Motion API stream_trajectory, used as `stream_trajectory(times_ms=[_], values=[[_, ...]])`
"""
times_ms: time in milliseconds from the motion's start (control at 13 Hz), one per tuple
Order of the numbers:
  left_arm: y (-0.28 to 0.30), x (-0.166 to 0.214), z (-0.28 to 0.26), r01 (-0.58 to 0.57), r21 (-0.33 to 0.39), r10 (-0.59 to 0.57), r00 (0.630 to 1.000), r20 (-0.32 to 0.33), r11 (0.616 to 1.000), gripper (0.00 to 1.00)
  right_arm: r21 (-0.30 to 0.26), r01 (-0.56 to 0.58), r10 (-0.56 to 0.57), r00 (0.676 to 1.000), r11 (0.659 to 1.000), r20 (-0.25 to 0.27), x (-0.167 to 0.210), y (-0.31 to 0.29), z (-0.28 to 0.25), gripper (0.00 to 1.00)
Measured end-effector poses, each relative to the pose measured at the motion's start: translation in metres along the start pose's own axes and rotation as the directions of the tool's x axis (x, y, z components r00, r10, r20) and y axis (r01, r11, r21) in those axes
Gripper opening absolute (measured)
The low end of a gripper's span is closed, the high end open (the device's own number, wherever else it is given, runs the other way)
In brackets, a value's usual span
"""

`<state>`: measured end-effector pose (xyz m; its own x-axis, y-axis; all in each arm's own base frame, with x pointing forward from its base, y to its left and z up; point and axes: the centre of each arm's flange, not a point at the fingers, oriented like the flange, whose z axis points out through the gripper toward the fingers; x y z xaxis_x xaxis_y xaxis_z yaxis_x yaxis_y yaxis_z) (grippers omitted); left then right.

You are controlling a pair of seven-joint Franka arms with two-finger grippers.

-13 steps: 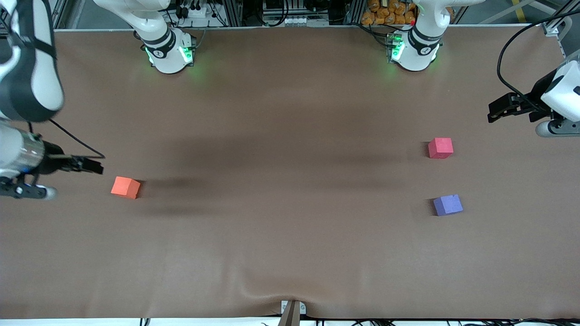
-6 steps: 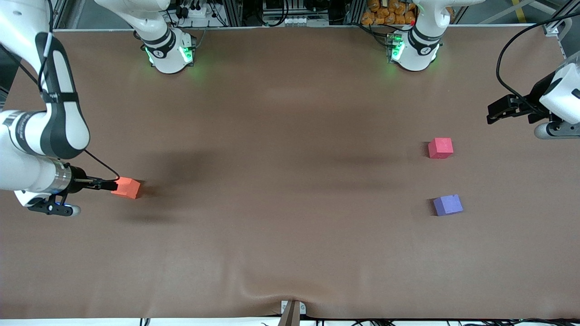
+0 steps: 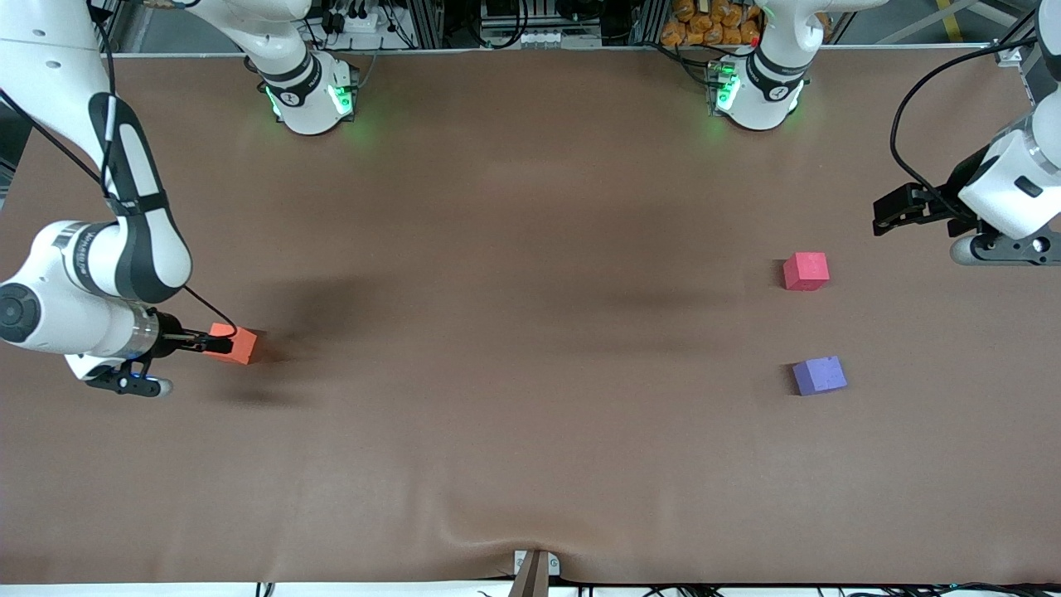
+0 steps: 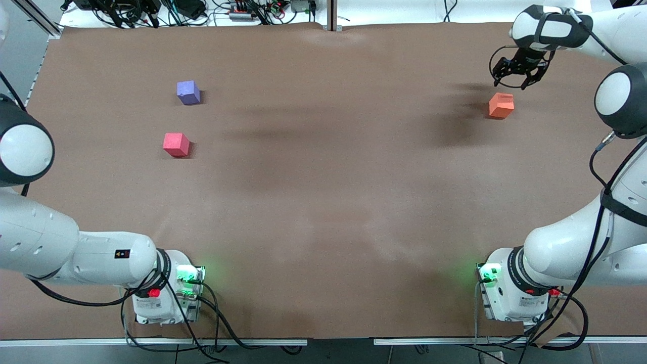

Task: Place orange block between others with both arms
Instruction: 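Close the right gripper on the orange cube and lift it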

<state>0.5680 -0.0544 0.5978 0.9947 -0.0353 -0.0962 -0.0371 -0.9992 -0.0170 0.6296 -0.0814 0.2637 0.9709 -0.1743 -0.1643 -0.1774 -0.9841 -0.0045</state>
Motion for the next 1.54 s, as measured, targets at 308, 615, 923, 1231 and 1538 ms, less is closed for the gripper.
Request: stream_trajectory(times_ms=[308,615,923,1231,1538], values=[[0.011,0.014,0.02,-0.019,-0.001,0.019,1.0,0.021,1.0,1.0,-0.002,-0.01,0.01,1.0,1.0,0.029,0.003,0.006,0.033,1.0],[0.028,0.015,0.024,-0.048,0.001,0.048,0.999,0.023,0.999,1.0,-0.003,-0.017,0.017,0.998,1.0,0.068,0.003,0.014,0.06,1.0],[0.018,0.016,0.023,-0.031,0.0,0.031,0.999,0.023,1.0,1.0,-0.002,-0.01,0.01,0.997,1.0,0.072,0.004,0.013,0.067,0.68],[0.001,0.017,0.016,-0.002,-0.002,0.002,1.0,0.008,1.0,1.0,0.003,0.045,-0.045,0.997,0.999,0.059,0.007,0.011,0.06,0.56],[-0.018,0.018,0.01,0.031,0.008,-0.031,1.0,-0.007,0.999,1.0,0.005,0.121,-0.121,0.992,0.993,0.036,0.01,-0.025,0.006,0.52]])
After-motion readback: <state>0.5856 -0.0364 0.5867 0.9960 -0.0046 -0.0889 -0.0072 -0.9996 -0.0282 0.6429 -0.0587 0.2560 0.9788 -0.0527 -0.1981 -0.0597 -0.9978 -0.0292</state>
